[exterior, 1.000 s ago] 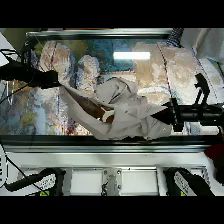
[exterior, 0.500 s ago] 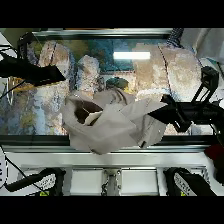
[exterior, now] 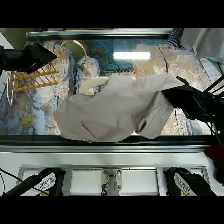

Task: Fold the clothes and pants, and hang the long-sleeved shirts on hangers.

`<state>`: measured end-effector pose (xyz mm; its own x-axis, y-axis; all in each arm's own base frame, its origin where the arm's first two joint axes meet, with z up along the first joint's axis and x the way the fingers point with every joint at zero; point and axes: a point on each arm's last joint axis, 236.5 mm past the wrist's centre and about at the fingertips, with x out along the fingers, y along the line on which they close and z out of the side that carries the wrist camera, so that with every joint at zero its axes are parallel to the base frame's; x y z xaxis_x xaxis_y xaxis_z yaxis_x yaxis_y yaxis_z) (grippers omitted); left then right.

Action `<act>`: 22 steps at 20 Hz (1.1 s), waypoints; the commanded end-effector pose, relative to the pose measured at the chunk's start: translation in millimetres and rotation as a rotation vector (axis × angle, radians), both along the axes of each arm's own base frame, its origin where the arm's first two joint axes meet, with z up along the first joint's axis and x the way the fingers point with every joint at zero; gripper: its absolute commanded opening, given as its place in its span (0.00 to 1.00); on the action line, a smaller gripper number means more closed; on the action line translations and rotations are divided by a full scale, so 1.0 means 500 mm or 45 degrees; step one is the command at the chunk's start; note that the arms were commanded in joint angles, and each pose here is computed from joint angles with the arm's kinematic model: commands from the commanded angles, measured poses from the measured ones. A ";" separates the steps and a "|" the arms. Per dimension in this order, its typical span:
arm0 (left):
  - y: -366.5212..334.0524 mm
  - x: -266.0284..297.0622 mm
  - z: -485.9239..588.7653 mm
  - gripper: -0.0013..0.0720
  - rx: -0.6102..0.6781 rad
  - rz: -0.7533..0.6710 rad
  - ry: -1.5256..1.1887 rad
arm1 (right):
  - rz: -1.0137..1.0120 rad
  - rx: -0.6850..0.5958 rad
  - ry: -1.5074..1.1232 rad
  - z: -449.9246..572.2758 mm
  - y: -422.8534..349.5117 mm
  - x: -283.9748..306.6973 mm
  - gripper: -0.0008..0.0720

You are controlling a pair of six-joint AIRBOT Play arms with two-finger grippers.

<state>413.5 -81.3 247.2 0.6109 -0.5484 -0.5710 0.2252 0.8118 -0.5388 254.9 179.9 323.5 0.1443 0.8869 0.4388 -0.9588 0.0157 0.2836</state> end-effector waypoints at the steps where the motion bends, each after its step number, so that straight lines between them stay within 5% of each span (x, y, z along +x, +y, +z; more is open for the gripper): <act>1: -0.015 -0.041 0.009 0.88 0.092 -0.154 -0.063 | -0.092 0.051 0.014 0.016 -0.015 0.032 0.02; 10: -0.025 -0.123 0.022 0.88 0.374 -0.521 -0.277 | -0.155 0.098 0.131 0.020 -0.030 0.073 0.02; 16: -0.076 -0.155 0.053 0.88 0.078 -0.779 -0.364 | -0.125 0.116 0.275 -0.018 -0.036 0.115 0.02; 22: -0.116 -0.166 -0.011 0.88 0.045 -1.006 -0.292 | -0.108 0.053 0.338 -0.058 -0.024 0.129 0.02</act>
<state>337.3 -126.7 251.0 0.2497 -0.8216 -0.5125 0.7997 0.4734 -0.3692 317.3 165.5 301.9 0.3318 0.8381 0.4330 -0.8578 0.0771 0.5081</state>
